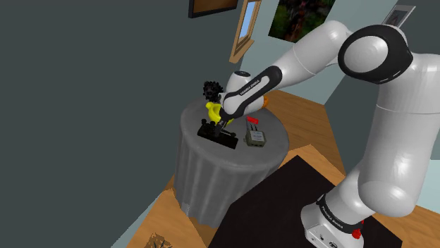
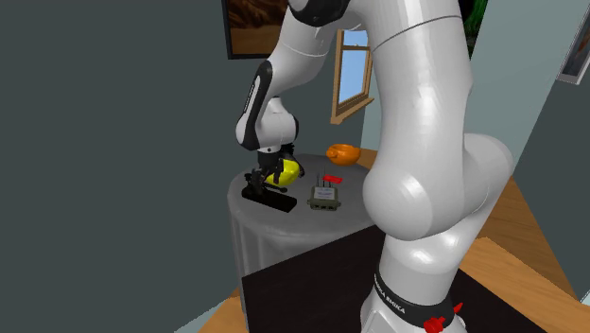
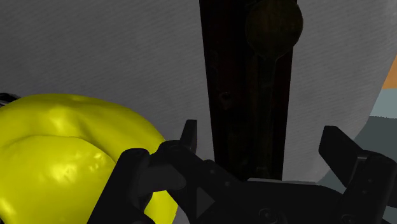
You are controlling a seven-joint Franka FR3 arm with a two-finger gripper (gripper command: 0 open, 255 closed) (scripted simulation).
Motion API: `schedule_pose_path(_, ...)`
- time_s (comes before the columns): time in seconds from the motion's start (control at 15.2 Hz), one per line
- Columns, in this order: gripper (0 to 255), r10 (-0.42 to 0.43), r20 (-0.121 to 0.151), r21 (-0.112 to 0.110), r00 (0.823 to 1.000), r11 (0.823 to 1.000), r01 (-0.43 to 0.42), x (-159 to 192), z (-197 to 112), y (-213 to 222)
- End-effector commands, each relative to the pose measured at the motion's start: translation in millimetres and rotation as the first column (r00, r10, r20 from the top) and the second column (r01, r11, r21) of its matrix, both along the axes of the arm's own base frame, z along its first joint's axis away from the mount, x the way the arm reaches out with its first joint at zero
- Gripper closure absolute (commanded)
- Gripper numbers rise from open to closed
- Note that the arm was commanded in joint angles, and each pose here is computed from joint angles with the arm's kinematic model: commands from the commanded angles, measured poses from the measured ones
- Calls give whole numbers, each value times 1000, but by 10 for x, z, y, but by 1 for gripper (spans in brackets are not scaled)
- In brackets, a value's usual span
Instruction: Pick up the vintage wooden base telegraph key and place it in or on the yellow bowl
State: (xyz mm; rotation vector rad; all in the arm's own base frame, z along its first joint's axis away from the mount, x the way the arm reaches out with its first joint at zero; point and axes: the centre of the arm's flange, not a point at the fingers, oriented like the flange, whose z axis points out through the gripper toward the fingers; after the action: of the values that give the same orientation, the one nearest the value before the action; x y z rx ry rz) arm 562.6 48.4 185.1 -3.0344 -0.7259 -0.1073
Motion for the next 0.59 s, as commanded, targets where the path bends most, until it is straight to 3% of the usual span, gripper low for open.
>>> schedule_pose_path(0.0,0,0,0,0,1000,1000,0,3,-9,5)
schedule_pose_path(0.26,0,0,0,0,1000,1000,0,3,-9,5)
schedule_pose_path(0.33,255,0,0,0,1000,1000,0,3,-9,5)
schedule_pose_path(0.53,255,0,0,0,1000,1000,0,3,-9,5)
